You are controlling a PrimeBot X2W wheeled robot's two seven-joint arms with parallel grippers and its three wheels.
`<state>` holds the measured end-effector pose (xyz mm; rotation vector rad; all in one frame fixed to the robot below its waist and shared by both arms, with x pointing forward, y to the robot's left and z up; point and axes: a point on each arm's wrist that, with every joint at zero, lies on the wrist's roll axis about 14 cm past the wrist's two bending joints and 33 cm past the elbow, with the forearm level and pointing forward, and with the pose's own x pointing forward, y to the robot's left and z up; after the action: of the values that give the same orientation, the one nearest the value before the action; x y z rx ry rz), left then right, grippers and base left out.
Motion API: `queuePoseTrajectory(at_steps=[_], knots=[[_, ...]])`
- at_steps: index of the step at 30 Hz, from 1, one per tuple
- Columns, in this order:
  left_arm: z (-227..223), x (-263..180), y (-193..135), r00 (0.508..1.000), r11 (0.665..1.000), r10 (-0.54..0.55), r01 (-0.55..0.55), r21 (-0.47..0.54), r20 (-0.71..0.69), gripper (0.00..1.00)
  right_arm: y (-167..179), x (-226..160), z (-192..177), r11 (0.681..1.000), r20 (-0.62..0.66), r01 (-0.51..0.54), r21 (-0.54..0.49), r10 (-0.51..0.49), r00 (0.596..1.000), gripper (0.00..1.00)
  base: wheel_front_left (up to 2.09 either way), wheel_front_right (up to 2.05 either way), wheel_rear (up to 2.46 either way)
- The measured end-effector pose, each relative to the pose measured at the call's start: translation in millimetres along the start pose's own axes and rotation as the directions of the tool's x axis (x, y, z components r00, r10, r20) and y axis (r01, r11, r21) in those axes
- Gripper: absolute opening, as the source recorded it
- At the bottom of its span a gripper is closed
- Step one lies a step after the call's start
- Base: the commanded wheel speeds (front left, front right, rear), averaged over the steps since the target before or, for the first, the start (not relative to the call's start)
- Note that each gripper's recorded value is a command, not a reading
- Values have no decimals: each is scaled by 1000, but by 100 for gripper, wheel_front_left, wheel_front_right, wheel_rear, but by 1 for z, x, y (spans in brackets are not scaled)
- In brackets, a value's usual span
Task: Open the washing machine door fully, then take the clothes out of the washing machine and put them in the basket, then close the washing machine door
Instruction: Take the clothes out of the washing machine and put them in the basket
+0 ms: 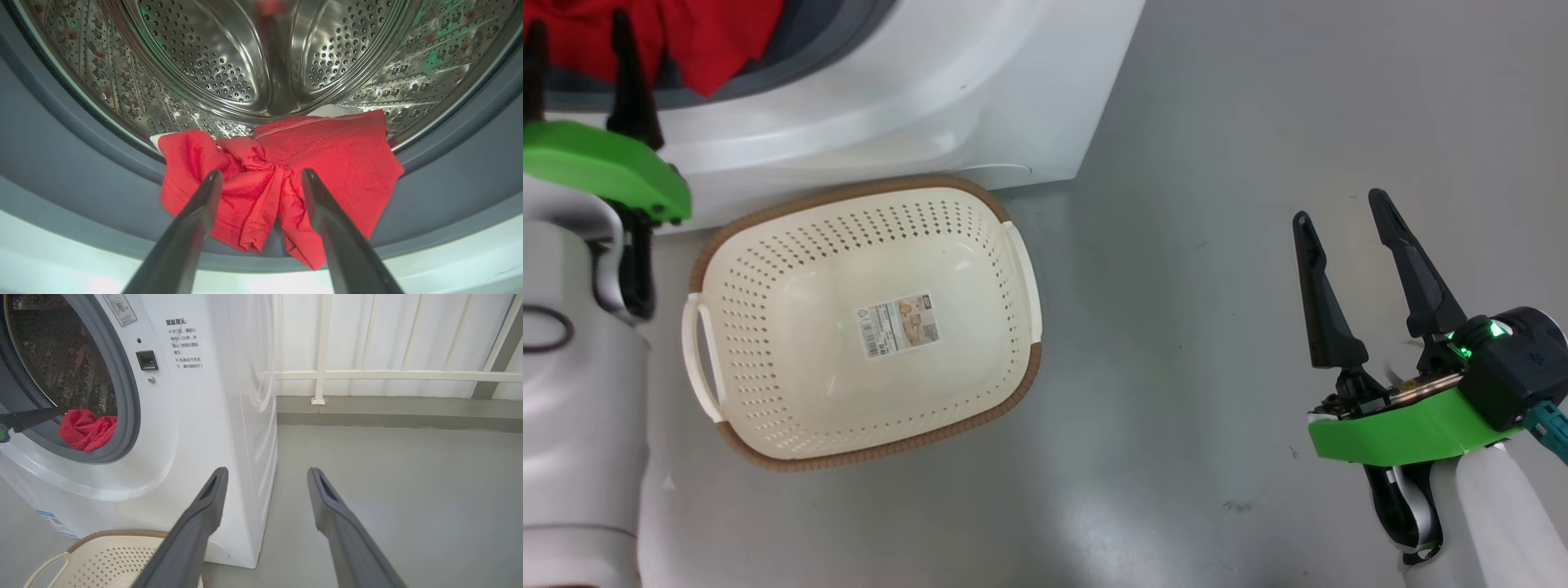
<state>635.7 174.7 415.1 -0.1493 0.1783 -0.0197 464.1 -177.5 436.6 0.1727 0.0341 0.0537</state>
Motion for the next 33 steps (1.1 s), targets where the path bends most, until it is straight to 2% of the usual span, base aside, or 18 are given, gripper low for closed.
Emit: queuePoseTrajectory(at_steps=[11,33], knots=[[22,-43,-19,989,995,-94,95,-8,112,100,4,0,20,1000,51,-8,3,8,999,100,0,0,0],[38,-123,-32,973,991,-129,136,-21,192,100,-1,-24,58,1000,130,19,-5,-18,991,100,0,0,0]])
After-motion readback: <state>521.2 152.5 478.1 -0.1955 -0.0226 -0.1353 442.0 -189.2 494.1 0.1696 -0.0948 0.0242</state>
